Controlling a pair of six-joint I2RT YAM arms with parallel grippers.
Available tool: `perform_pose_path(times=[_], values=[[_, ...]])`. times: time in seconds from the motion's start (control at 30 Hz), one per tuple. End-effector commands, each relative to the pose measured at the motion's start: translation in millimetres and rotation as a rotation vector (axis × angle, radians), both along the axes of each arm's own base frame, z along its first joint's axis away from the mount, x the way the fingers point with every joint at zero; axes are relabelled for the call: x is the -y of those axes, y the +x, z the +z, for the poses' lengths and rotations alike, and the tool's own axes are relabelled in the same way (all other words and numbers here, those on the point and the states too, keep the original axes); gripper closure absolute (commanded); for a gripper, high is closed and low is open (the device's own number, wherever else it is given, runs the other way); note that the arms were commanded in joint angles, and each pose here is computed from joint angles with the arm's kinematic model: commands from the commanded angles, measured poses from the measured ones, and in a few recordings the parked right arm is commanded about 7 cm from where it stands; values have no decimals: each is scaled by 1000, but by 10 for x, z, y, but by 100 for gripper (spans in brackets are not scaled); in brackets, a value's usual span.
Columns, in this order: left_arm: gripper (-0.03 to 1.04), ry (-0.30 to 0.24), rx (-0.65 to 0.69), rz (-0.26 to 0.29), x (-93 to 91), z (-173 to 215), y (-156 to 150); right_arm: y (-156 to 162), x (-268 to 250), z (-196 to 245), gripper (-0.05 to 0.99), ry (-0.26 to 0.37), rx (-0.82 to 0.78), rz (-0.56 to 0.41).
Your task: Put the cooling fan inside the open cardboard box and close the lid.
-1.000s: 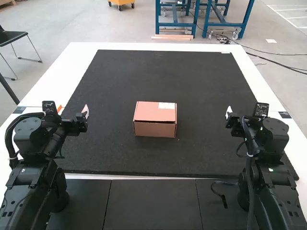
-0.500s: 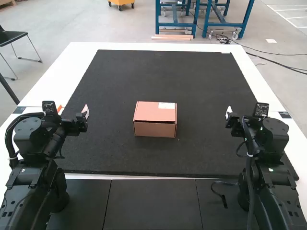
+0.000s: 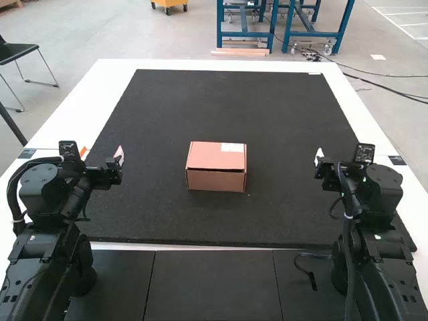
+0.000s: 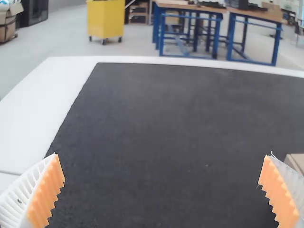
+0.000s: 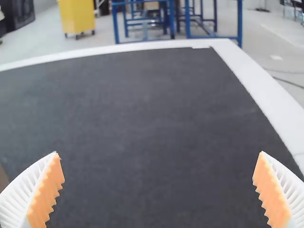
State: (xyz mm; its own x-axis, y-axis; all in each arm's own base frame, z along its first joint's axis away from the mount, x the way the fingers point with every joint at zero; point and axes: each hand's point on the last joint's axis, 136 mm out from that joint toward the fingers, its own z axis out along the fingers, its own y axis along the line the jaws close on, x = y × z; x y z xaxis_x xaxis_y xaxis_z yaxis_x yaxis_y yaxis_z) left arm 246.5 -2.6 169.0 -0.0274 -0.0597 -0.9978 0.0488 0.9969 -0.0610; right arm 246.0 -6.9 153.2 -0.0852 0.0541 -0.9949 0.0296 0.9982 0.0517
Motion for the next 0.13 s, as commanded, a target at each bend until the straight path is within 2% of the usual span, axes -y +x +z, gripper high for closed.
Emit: perform_pose_path(times=[0.0, 0.1], values=[[4, 12, 10, 12, -26, 7, -1, -2, 29, 1, 2, 1, 4, -15], [4, 12, 10, 12, -26, 7, -1, -2, 29, 1, 2, 1, 4, -15]])
